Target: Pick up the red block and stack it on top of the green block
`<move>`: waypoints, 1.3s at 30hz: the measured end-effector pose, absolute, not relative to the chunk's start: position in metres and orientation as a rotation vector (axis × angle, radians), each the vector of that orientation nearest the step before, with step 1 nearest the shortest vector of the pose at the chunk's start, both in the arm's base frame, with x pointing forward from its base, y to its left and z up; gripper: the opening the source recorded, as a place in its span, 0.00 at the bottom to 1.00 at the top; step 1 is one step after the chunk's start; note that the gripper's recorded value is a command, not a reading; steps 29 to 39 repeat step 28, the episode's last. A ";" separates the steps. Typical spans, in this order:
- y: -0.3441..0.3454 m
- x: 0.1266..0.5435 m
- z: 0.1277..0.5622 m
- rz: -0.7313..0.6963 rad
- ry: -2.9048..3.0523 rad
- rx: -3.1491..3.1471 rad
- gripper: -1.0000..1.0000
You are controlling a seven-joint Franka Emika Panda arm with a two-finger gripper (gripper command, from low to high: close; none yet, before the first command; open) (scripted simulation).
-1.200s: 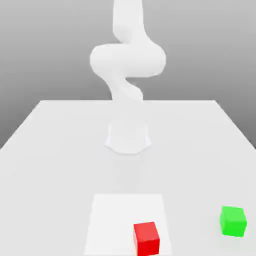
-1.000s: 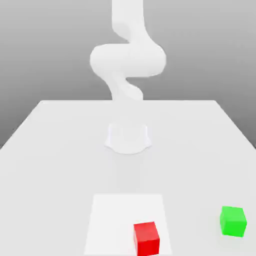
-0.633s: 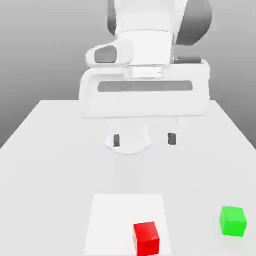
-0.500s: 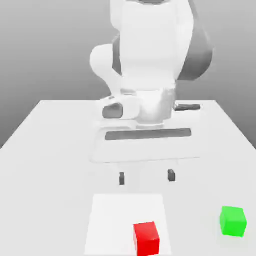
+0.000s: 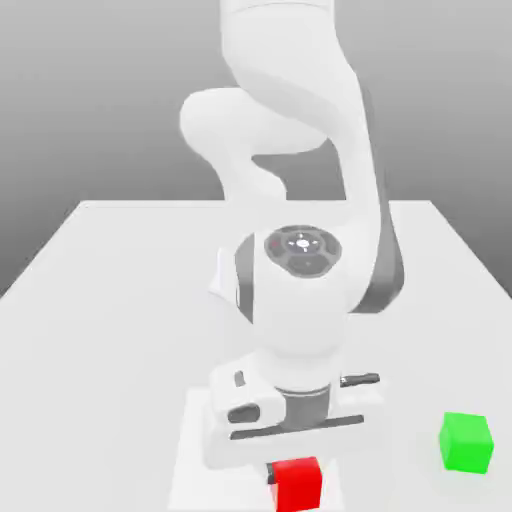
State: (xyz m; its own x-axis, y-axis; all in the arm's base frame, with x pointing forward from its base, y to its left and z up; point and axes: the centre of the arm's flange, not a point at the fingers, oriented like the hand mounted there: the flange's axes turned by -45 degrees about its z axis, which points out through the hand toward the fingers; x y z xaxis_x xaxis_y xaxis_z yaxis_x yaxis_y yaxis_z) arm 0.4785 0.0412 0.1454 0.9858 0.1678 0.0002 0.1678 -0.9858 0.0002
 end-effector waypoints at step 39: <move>0.267 0.414 0.221 0.001 1.238 2.887 1.00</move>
